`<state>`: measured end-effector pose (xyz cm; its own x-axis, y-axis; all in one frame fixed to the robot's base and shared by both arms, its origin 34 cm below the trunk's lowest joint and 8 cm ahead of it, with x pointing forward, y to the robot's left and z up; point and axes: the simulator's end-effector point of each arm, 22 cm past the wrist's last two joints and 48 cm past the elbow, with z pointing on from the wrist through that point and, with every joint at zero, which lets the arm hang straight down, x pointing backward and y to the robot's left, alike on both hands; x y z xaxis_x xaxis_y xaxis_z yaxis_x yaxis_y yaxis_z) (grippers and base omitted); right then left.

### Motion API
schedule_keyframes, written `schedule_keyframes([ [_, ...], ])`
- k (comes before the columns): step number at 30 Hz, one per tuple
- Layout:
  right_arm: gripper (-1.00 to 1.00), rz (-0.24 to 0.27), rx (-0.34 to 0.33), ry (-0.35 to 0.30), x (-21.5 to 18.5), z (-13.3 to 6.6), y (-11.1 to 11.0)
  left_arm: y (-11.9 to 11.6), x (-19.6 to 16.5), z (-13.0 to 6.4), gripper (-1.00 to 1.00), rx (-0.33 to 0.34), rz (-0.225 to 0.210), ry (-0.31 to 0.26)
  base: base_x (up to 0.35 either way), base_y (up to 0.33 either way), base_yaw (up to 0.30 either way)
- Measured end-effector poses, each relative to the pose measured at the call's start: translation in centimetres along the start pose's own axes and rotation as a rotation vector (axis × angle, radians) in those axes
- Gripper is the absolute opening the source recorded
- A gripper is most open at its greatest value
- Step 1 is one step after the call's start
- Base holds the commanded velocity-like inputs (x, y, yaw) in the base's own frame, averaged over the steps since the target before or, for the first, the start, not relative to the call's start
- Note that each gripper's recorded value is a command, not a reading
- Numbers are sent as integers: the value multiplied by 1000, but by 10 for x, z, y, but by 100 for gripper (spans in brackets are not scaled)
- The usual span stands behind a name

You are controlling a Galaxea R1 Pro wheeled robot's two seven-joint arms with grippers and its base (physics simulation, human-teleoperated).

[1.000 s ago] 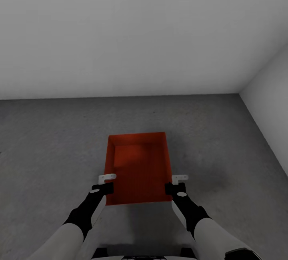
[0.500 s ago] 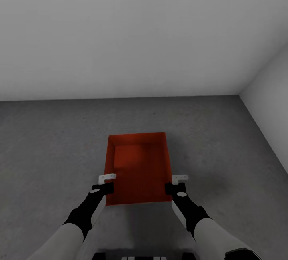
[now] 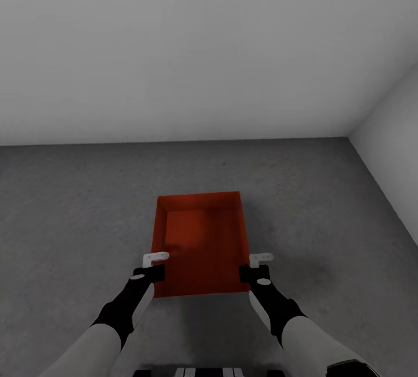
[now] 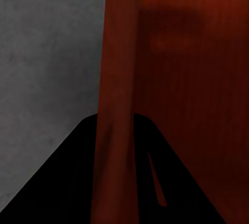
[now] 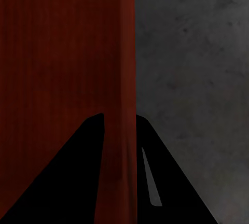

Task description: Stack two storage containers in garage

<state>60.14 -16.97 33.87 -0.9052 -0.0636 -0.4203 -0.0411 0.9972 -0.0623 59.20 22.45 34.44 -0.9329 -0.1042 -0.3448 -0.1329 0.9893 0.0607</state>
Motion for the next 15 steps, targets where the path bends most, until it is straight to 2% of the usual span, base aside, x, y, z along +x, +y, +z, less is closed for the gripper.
schedule_keyframes([
  [15,-100,0,0,-2,15,25,2,-1,13,26,-100,0,0,-2,0,0,0],
])
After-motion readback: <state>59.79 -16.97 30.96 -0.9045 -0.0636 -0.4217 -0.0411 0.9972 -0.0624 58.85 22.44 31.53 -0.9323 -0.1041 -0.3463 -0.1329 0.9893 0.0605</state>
